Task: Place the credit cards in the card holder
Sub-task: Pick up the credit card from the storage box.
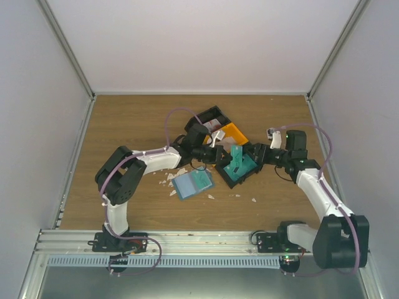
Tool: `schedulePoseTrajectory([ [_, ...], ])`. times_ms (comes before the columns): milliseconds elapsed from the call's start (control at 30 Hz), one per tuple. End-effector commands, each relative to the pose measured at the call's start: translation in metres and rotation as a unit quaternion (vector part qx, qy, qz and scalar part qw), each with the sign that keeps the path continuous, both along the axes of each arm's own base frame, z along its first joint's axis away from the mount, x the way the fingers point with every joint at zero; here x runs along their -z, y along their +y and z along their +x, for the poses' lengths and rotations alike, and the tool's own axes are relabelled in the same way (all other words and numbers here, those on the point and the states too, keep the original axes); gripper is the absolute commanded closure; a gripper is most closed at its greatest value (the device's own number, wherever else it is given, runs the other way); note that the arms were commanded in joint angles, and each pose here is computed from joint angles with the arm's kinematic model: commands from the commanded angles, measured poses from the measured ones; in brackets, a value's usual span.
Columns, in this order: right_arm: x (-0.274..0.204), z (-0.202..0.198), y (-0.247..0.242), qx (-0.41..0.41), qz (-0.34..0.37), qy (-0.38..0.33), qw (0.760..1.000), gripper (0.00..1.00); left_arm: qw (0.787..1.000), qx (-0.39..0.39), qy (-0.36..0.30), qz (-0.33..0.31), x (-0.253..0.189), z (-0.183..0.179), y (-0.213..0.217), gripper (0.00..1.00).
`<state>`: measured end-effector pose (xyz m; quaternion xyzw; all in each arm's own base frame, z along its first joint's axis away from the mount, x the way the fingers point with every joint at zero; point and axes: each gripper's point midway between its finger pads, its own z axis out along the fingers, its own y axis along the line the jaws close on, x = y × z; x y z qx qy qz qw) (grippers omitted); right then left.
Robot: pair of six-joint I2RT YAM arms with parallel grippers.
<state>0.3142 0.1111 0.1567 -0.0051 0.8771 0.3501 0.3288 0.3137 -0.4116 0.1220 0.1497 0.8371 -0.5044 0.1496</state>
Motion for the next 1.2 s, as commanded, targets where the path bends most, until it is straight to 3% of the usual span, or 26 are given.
schedulePoseTrajectory([
  [0,-0.021,-0.013,0.025,-0.056,0.019,-0.036,0.998,0.31,0.999,-0.013,-0.041,-0.026,-0.041,-0.001,0.016,1.0],
  [200,-0.032,-0.033,0.059,-0.124,0.091,-0.044,0.987,0.29,0.998,-0.016,-0.017,-0.054,-0.064,-0.018,0.036,1.0],
  [400,-0.038,-0.038,0.072,-0.133,0.125,-0.038,0.982,0.31,0.996,-0.012,-0.006,-0.088,-0.082,-0.029,0.05,1.0],
  [700,-0.041,-0.042,0.091,-0.153,0.155,-0.03,0.975,0.41,0.992,0.013,0.006,-0.128,-0.105,-0.041,0.055,1.0],
  [767,-0.043,-0.041,0.092,-0.152,0.159,-0.032,0.975,0.49,0.992,0.011,0.005,-0.129,-0.106,-0.042,0.057,1.0],
  [867,-0.047,-0.039,0.093,-0.148,0.163,-0.036,0.975,0.73,0.992,0.006,0.008,-0.125,-0.103,-0.041,0.06,1.0],
  [1000,-0.052,-0.042,0.096,-0.152,0.166,-0.039,0.974,0.94,0.993,-0.001,0.009,-0.119,-0.098,-0.041,0.064,1.0],
  [1067,-0.052,-0.044,0.099,-0.157,0.166,-0.04,0.973,0.99,0.994,-0.006,0.01,-0.113,-0.093,-0.041,0.067,1.0],
  [1167,-0.051,-0.046,0.102,-0.164,0.166,-0.038,0.972,0.99,0.995,-0.024,0.005,-0.092,-0.084,-0.038,0.072,0.95],
])
